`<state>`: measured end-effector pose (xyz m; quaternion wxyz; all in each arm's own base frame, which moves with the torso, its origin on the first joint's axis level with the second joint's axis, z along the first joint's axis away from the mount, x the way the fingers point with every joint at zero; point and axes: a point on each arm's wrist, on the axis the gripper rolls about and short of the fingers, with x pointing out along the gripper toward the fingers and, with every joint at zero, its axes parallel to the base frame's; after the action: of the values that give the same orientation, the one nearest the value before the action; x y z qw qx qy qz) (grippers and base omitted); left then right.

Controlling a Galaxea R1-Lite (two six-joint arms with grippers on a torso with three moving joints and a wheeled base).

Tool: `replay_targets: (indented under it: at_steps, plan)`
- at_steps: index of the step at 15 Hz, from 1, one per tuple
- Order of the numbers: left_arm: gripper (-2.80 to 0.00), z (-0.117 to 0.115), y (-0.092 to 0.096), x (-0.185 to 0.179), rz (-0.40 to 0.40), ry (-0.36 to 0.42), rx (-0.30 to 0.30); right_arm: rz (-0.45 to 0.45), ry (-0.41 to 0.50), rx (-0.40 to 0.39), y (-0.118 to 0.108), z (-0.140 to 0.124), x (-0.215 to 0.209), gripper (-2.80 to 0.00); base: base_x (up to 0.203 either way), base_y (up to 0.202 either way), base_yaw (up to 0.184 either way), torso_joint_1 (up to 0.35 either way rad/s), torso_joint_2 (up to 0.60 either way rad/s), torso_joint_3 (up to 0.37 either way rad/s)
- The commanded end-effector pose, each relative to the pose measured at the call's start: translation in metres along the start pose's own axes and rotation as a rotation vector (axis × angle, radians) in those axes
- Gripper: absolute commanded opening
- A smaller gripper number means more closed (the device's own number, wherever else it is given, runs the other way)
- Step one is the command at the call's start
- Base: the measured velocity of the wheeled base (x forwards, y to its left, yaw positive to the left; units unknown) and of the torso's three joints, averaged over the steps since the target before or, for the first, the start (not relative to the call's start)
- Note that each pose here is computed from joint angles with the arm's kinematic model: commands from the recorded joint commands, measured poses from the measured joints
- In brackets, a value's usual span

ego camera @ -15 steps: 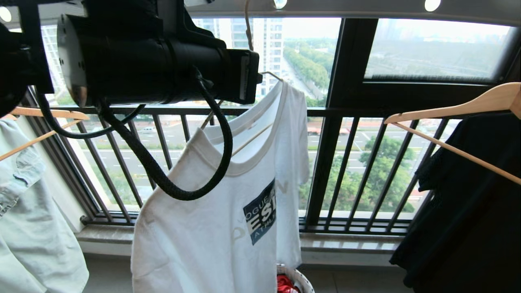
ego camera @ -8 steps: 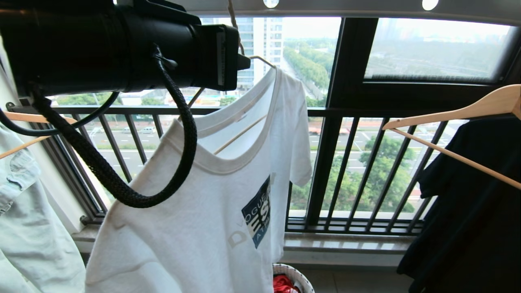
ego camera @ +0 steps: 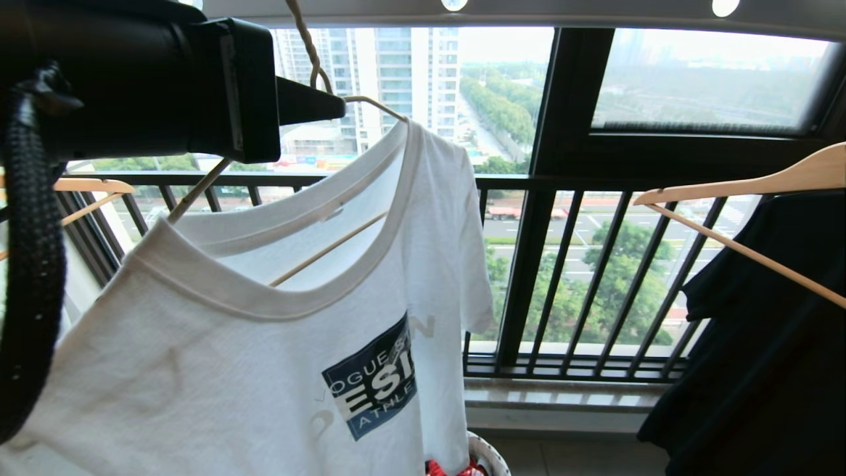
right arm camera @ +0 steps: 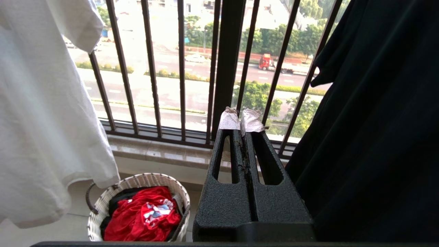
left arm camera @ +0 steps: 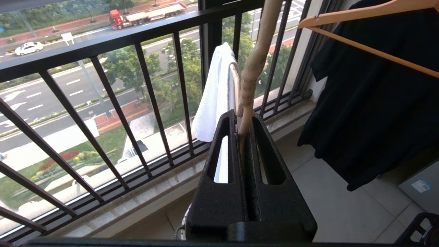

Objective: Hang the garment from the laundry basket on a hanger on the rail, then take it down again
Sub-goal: Take the clothes off the clothes rack

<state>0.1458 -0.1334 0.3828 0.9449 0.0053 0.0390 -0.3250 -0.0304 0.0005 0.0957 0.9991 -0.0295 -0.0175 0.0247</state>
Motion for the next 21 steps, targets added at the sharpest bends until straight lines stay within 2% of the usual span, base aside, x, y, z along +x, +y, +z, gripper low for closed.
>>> replay_targets:
  at_steps: [1, 6, 9, 12, 14, 16, 18, 21]
  plan:
    - [-2.80, -0.005, 0.002, -0.016, 0.001, -0.001, -0.009, 0.012, 0.005, 0.000, -0.001, 0.020, -0.001, -2.80, 0.000, 0.000, 0.000, 0.000, 0.00, 0.000]
    - [-2.80, -0.026, 0.001, -0.010, 0.003, 0.064, -0.051, 0.035, 0.112, 0.011, -0.005, 0.074, 0.029, -2.80, 0.000, 0.000, 0.000, 0.000, 0.00, 0.000]
    - [-2.80, -0.037, 0.000, 0.008, -0.003, 0.011, -0.057, 0.063, 0.166, 0.018, -0.008, 0.109, 0.072, -2.80, 0.000, 0.000, 0.000, 0.000, 0.00, 0.000]
    - [-2.80, -0.057, -0.001, 0.016, -0.013, 0.052, -0.061, 0.146, 0.205, 0.039, -0.005, 0.134, 0.123, -2.80, 0.000, 0.000, 0.000, 0.000, 0.00, 0.000]
    - [-2.80, -0.064, 0.000, 0.011, -0.012, 0.070, -0.100, 0.247, 0.218, 0.091, 0.009, 0.153, 0.159, -2.80, 0.000, 0.000, 0.000, 0.000, 0.00, 0.000]
    - [-2.80, -0.069, -0.001, 0.001, -0.020, 0.083, -0.105, 0.339, 0.233, 0.142, 0.035, 0.167, 0.185, -2.80, 0.000, 0.000, 0.000, 0.000, 0.00, 0.000]
    - [-2.80, -0.074, -0.011, 0.002, -0.068, 0.101, -0.096, 0.347, 0.274, 0.176, 0.054, 0.168, 0.210, -2.80, 0.000, 0.000, 0.000, 0.000, 0.00, 0.000]
    - [-2.80, -0.087, -0.017, 0.030, -0.072, 0.173, -0.087, 0.355, 0.320, 0.173, 0.079, 0.158, 0.249, -2.80, 0.000, 0.000, 0.000, 0.000, 0.00, 0.000]
